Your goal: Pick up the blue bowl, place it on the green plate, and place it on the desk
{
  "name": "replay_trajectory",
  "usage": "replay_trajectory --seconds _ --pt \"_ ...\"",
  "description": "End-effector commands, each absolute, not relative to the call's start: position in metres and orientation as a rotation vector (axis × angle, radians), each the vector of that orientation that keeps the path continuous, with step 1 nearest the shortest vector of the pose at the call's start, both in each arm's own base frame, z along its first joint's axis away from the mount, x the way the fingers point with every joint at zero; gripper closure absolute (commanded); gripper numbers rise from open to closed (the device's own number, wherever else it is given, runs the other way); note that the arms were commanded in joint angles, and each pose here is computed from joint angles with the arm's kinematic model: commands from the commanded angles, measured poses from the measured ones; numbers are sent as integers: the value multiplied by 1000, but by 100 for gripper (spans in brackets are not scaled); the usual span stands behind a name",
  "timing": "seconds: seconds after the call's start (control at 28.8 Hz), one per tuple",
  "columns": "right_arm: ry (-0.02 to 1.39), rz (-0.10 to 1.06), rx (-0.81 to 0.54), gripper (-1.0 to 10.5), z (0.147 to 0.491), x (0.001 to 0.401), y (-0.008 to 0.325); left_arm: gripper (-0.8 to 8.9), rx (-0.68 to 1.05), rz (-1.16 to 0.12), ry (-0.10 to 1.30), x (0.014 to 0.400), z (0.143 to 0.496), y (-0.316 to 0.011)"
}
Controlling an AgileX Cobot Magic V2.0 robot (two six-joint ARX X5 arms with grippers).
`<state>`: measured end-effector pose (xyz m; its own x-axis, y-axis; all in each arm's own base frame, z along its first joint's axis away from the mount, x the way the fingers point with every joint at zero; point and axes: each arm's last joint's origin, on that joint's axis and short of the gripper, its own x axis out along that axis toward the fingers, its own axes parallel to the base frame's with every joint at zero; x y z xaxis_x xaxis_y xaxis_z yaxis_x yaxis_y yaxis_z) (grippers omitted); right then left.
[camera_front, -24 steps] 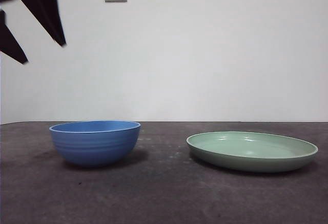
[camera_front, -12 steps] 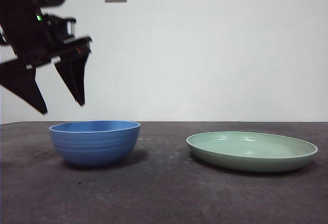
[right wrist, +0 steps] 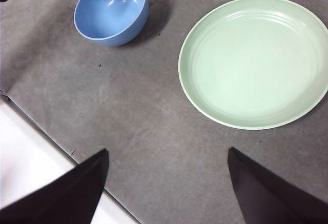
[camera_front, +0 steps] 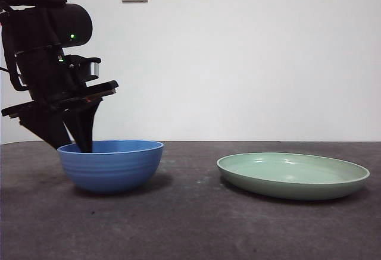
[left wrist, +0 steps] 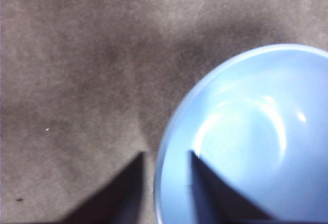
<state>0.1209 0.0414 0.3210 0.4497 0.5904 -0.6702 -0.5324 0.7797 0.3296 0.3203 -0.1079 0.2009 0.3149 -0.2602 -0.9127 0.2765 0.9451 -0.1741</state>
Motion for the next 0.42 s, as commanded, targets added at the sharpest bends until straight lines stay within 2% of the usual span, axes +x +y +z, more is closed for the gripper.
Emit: replay_trajectory --seconds 0.03,0.24,0.42 --pt "837 700 69 575 326 122 42 802 18 -352 1190 325 202 -111" --pt "837 700 69 575 326 122 42 802 1 -348 1165 326 211 -111" --pt "837 700 69 575 326 122 42 802 -20 -425 1025 320 261 -136"
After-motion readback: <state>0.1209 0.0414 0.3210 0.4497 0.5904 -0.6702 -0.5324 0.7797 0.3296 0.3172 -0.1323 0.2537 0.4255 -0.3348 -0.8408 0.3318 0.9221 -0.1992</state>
